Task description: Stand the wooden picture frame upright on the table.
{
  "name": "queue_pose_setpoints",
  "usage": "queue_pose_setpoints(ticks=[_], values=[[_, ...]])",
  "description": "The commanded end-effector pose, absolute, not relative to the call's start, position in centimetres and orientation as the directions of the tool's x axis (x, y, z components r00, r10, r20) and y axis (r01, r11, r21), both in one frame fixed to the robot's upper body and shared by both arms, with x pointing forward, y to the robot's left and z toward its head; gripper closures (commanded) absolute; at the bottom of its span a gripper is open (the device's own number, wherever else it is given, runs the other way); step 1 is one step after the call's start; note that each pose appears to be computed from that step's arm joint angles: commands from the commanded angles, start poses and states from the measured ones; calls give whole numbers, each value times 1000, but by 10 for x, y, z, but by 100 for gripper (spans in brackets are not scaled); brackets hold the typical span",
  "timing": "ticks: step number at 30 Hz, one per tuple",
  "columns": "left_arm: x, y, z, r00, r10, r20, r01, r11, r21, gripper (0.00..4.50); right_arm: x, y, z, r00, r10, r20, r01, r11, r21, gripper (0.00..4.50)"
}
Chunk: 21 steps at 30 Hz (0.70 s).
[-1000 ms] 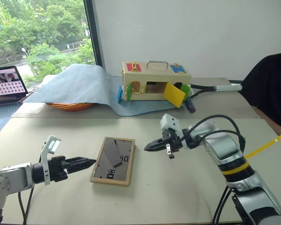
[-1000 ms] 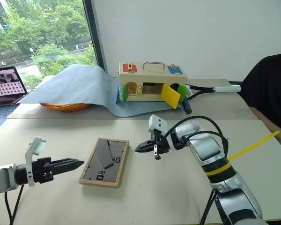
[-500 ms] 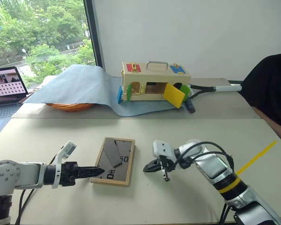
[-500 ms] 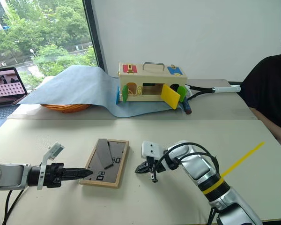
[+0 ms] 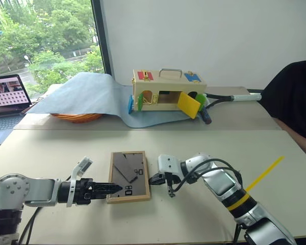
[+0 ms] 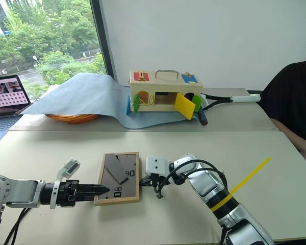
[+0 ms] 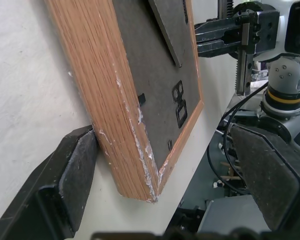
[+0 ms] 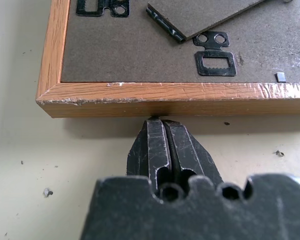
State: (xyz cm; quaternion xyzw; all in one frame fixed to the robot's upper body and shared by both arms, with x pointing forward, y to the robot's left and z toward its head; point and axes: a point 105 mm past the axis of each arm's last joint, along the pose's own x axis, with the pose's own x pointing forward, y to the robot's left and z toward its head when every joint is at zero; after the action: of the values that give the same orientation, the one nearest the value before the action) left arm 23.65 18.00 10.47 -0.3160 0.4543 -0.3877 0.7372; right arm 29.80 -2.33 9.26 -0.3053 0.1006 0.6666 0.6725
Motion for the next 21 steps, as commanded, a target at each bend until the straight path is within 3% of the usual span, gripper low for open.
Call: queue_pose_setpoints(ticks=[1,4,7,13,15,21], values=[[230,170,91,248,-863,-441,249,497,-832,7,294,-19,79,77,818,-570,-963,-86,-254,450],[228,168,89,250,-860,-445,249,501,-829,7,293,-19,79,77,818,-571,-963,-87,-254,450],[234,170,90,292,-848,-442,244,513,-823,80,294,-20,80,80,817,-570,-964,-83,-254,450],[245,170,97,360,-846,-393,250,493,-833,286,297,-22,83,99,823,-559,-965,-57,-256,450],[247,168,102,368,-858,-359,259,466,-846,326,297,-22,84,103,825,-556,-965,-52,-256,450],[253,165,125,403,-884,-236,306,373,-876,338,298,-30,93,124,828,-546,-965,-28,-262,450]])
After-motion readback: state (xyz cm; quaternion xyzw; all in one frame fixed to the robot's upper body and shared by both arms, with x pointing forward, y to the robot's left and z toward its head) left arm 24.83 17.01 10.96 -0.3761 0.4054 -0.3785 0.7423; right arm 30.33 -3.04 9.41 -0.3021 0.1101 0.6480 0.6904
